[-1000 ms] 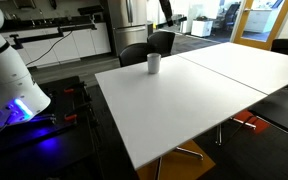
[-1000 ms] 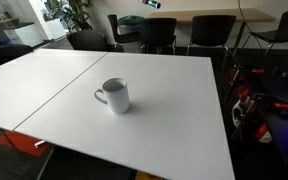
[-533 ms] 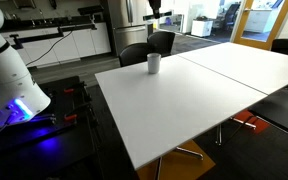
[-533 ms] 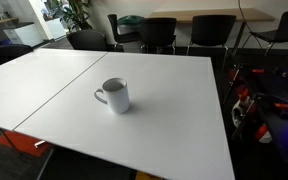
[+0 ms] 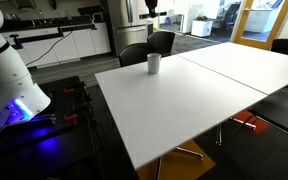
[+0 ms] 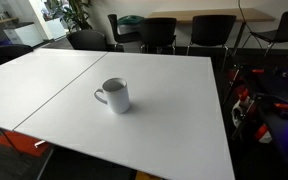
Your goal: Put the green marker in the white mug
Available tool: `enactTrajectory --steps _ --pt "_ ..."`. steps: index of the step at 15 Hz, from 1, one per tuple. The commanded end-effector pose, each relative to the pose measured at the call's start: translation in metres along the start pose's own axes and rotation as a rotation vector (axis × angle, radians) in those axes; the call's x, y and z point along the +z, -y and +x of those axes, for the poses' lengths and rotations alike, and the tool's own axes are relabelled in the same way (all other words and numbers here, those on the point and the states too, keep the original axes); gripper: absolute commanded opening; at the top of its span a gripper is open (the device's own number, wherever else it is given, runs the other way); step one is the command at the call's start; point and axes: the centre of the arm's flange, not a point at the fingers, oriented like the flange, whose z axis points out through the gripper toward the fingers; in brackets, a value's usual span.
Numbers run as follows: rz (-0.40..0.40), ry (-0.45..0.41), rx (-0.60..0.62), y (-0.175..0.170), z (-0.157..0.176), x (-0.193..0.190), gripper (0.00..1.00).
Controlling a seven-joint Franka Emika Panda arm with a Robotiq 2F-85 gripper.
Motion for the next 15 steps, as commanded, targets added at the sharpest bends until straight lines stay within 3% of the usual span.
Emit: enactTrajectory --steps 1,4,10,15 --pt "0.011 -0.031 -0.019 -0.002 0.008 0.003 0.05" --pt "0.027 -0.107 -0.077 -0.012 0.018 0.002 0.05" --pt "0.089 -0.08 -0.235 -0.041 0.029 0.003 0.05" --pt "0.116 -0.061 -0.436 -0.056 0.037 0.011 0.05"
